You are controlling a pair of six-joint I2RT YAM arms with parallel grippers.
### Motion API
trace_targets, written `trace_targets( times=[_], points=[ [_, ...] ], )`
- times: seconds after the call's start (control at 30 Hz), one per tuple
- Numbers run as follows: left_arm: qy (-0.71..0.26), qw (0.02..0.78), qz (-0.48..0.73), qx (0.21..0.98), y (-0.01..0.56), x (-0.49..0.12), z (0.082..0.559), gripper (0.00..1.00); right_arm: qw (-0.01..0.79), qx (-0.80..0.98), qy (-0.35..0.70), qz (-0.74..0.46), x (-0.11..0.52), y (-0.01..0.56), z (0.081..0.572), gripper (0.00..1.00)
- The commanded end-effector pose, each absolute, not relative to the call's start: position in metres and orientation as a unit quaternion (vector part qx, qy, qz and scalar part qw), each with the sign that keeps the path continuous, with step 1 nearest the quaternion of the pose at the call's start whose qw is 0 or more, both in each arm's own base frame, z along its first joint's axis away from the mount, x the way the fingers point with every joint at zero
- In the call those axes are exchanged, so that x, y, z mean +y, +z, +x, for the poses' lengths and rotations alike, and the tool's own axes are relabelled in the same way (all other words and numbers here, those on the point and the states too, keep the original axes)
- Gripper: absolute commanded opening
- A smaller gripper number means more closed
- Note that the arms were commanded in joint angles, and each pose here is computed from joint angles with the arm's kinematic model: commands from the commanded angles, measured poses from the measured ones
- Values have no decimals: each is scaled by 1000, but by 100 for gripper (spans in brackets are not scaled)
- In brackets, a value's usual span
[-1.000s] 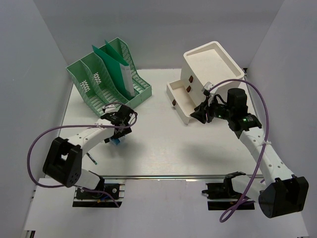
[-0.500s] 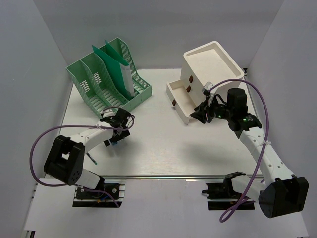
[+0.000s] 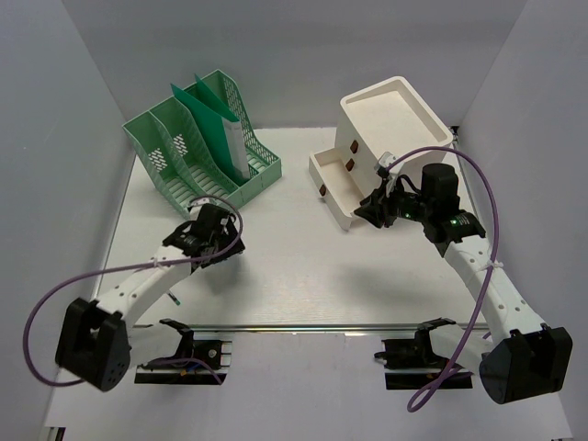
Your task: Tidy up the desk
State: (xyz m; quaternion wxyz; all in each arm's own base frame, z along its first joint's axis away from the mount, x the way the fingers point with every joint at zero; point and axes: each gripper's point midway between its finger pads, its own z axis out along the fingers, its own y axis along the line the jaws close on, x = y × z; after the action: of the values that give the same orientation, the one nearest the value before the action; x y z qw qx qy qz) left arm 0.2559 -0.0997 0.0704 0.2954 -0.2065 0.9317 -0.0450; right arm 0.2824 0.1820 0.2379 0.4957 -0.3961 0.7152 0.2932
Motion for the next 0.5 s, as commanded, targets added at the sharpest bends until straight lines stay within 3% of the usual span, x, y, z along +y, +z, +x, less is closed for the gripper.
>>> trace_targets(
  times=[0.0, 0.2, 0.3, 0.47],
  points=[
    [-199, 330, -78, 919, 110, -155, 257, 0, 510, 707, 280, -402, 180, 241, 286, 37],
    [-395, 331, 125, 848, 149, -226, 220, 0, 518, 708, 266, -400, 176, 243, 289, 21],
    [-433, 353, 207, 803, 171, -251, 214, 0, 527, 709, 253, -395, 172, 245, 292, 18],
    [-429, 428, 315, 731, 222, -291, 242, 0, 540, 713, 237, -380, 166, 249, 299, 17]
  ],
)
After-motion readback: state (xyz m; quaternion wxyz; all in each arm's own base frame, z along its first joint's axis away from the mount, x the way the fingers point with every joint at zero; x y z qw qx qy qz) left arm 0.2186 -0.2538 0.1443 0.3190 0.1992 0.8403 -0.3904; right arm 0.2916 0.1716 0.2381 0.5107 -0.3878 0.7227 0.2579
